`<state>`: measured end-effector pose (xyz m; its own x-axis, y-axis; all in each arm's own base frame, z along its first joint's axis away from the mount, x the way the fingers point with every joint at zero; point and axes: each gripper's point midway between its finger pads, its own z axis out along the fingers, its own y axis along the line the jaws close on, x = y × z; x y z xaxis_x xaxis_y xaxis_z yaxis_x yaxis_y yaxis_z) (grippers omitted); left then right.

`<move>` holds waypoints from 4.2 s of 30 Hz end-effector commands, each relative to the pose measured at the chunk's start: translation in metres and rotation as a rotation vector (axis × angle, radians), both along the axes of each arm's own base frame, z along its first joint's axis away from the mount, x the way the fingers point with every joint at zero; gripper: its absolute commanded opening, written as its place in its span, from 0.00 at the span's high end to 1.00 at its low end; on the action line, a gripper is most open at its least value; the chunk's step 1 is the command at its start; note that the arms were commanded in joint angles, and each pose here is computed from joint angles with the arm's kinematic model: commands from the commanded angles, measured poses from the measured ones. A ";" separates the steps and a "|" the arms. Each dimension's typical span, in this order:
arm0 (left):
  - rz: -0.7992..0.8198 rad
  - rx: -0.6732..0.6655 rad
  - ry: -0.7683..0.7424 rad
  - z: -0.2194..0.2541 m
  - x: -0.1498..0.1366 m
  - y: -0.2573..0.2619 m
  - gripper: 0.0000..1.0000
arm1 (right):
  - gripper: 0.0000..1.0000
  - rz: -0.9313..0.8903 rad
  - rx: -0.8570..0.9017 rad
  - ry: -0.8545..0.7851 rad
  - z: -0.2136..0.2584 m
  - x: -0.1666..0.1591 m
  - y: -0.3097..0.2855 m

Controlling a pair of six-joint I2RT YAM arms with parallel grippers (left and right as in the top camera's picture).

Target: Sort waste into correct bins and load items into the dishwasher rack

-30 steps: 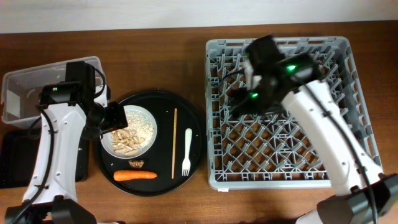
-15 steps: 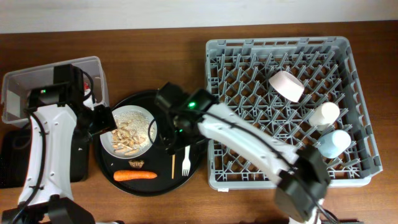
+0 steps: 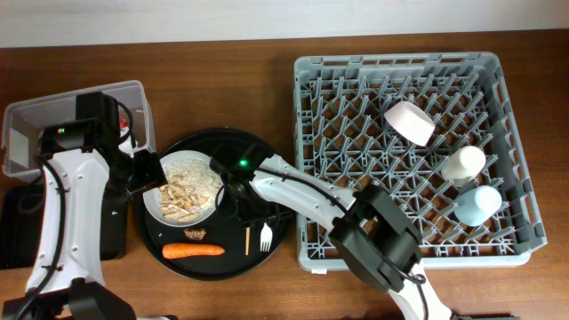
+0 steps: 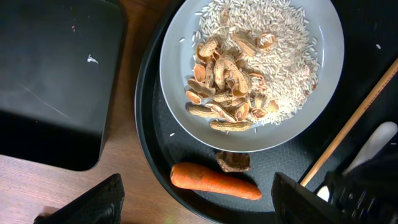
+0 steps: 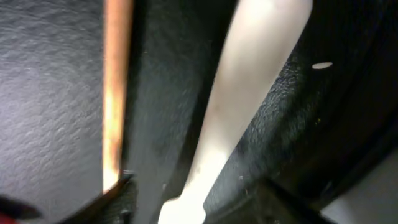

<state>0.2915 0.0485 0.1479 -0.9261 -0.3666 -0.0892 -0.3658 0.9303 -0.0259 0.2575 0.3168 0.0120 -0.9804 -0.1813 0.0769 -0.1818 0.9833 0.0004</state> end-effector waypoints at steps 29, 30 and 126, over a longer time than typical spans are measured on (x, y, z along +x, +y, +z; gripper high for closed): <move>0.019 0.004 -0.010 0.003 -0.003 0.001 0.25 | 0.85 -0.090 0.059 -0.238 0.121 0.037 -0.057; 0.019 0.004 -0.010 0.003 -0.003 0.001 0.25 | 0.85 -0.101 0.050 -0.250 0.128 0.039 -0.066; 0.019 0.005 -0.014 0.003 -0.002 0.001 0.24 | 0.83 -0.160 -0.027 -0.221 0.100 0.067 -0.116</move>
<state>0.2920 0.0485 0.1475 -0.9258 -0.3670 -0.0906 -0.3661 0.9302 -0.0267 0.3244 0.2051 0.1214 -0.9898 -0.0149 -0.1415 -0.0120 0.9997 -0.0219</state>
